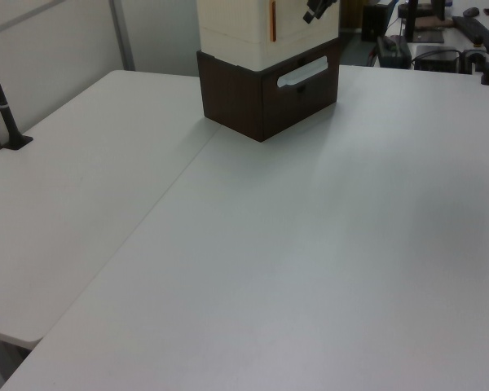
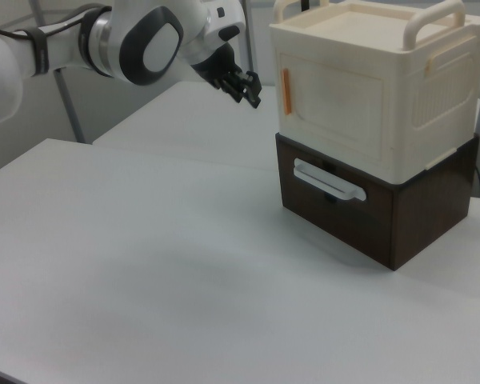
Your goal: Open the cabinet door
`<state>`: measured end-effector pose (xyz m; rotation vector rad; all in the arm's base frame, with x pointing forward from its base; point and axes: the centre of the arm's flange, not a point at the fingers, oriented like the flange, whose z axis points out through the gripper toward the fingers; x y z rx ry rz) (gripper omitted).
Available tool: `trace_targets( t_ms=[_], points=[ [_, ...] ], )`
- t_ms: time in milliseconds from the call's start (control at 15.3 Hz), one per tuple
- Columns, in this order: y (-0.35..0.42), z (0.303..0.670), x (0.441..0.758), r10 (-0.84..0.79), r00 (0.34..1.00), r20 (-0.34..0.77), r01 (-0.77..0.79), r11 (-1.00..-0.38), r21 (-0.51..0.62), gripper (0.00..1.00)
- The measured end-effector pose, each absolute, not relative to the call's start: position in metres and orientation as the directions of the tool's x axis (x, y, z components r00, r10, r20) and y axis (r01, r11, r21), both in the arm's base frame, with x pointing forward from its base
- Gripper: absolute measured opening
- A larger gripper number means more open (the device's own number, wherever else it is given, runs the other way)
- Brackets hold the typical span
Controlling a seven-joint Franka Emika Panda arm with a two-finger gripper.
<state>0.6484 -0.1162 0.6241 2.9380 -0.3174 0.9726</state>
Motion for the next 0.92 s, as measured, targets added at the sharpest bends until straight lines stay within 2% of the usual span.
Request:
trace_targets(
  t_ms=[196, 458, 786, 917],
  points=[
    [-0.114, 0.623, 0.660, -0.257, 0.707, 0.659, -0.265, -0.960, -0.091, 0.47],
    [-0.113, 0.612, 0.675, -0.317, 0.647, 0.693, -0.311, -0.940, -0.140, 0.47],
    [-0.112, 0.603, 0.696, -0.353, 0.537, 0.766, -0.332, -0.923, -0.192, 0.47],
    [-0.112, 0.597, 0.700, -0.354, 0.515, 0.781, -0.332, -0.922, -0.199, 0.46]
  ],
)
